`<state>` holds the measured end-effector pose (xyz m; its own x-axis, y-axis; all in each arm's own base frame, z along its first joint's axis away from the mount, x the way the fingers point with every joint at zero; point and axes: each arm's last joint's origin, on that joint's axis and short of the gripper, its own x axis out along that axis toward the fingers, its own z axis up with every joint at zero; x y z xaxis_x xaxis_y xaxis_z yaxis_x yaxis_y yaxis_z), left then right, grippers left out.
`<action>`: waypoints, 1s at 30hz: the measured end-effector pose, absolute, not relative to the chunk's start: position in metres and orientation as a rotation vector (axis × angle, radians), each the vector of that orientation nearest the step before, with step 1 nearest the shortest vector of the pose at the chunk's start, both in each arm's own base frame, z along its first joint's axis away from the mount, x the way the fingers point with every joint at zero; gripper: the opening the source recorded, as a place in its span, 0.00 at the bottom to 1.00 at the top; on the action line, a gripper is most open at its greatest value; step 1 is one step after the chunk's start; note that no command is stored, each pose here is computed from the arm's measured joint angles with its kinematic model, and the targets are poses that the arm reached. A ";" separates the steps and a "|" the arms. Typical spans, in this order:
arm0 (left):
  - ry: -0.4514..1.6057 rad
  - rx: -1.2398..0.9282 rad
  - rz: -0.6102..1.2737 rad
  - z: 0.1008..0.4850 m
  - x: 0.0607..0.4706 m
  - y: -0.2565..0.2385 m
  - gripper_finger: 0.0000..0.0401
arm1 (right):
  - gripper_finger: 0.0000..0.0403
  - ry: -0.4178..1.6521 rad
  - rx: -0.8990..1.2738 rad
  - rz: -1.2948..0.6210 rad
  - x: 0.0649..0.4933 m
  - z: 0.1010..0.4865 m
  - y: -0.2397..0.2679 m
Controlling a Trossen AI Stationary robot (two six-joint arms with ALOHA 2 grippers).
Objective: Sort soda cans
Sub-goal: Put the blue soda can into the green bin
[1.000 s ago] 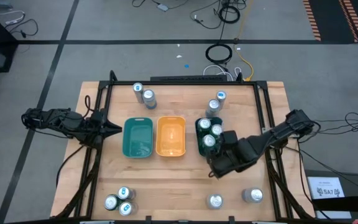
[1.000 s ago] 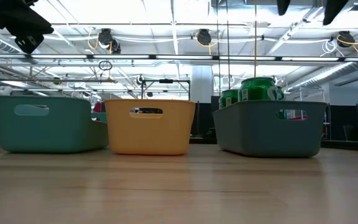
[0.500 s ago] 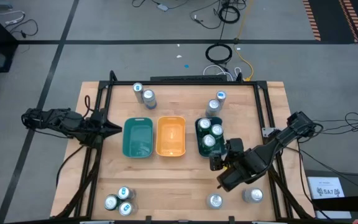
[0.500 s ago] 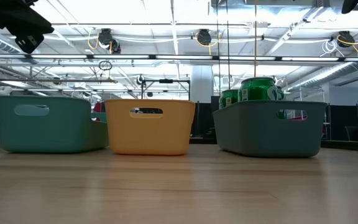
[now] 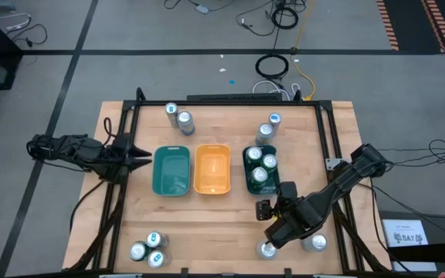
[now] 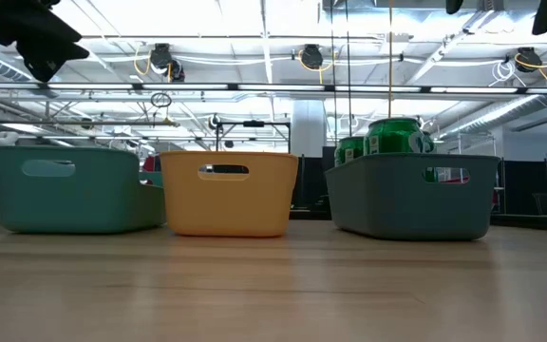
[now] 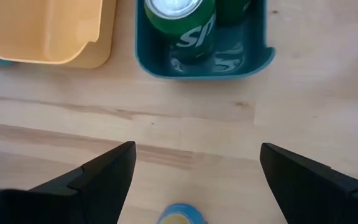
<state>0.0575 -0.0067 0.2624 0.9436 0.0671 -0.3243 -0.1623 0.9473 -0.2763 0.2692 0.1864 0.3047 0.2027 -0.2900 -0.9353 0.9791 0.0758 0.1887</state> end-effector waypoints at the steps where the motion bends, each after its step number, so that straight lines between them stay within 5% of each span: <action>1: 0.316 -0.304 0.125 0.262 0.058 -0.006 0.39 | 0.83 0.867 1.047 -1.155 0.270 0.304 0.187; 15: 0.349 -0.285 0.149 0.259 0.056 -0.006 0.96 | 0.83 0.854 1.077 -1.129 0.274 0.302 0.190; 30: 0.319 -0.426 0.156 0.262 0.060 -0.007 0.92 | 0.83 0.860 1.047 -1.116 0.274 0.302 0.190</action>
